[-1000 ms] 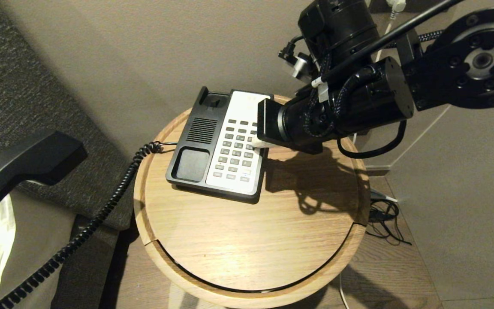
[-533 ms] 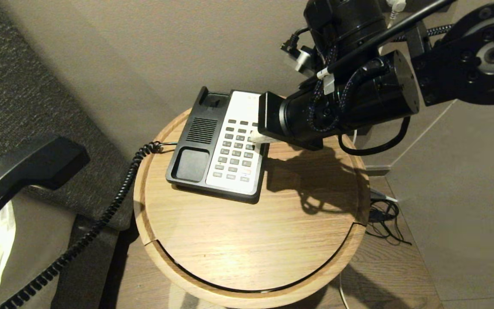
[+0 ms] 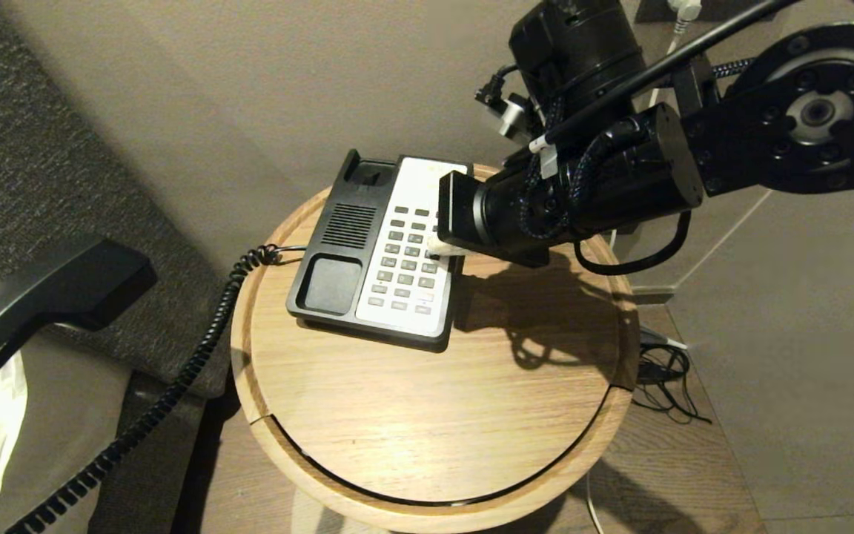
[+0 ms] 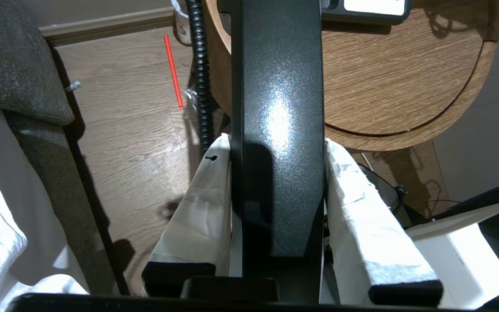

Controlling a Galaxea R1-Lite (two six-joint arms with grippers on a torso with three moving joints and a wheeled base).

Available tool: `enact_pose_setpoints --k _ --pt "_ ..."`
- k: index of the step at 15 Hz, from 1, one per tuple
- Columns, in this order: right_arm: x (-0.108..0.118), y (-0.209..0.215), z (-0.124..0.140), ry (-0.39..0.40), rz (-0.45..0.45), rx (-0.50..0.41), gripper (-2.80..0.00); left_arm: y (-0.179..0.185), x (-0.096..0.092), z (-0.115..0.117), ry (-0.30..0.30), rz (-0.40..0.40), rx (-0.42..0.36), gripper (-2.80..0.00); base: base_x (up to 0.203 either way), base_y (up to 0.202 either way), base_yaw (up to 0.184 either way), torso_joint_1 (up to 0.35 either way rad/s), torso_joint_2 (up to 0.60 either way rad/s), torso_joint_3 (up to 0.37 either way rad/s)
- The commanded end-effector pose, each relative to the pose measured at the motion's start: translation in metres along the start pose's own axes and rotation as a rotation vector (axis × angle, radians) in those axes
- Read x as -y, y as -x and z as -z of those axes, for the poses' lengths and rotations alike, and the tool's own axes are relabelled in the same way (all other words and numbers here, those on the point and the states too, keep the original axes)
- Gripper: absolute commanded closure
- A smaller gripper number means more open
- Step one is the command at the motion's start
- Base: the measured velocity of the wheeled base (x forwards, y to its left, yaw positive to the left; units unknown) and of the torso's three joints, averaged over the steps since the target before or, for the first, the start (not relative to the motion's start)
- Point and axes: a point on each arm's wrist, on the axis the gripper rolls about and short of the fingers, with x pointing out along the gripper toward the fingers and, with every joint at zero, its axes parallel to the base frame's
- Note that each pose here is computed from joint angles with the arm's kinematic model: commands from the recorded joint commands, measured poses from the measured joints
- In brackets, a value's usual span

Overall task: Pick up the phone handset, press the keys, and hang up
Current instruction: Dial the number

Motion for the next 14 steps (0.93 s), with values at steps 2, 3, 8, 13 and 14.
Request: enact_pose_setpoints --k 2,3,8,13,14 --pt "0.002 -0.007 0.003 0.000 0.017 -0.018 0.00 -0.001 0.000 0.001 0.001 -0.001 -0.007 0.00 0.000 0.000 0.000 0.000 0.00 0.000" --pt "0.003 -0.007 0.003 0.002 0.022 -0.021 0.00 0.000 0.000 0.001 0.001 0.000 -0.006 0.00 0.000 0.000 0.000 0.000 0.00 0.000" --pt "0.000 0.002 0.001 0.002 0.010 -0.005 0.00 0.000 0.000 0.001 0.003 0.000 -0.005 0.00 0.000 0.000 0.000 0.000 0.00 0.000" --pt "-0.012 0.018 0.005 0.013 -0.029 -0.006 0.00 -0.002 0.000 0.003 0.012 -0.002 -0.017 0.00 0.000 0.000 0.000 0.000 0.00 0.000" --pt "-0.014 0.018 0.007 0.017 -0.032 -0.017 0.00 -0.003 0.000 0.003 0.012 -0.002 -0.017 0.00 0.000 0.000 0.000 0.000 0.00 0.000"
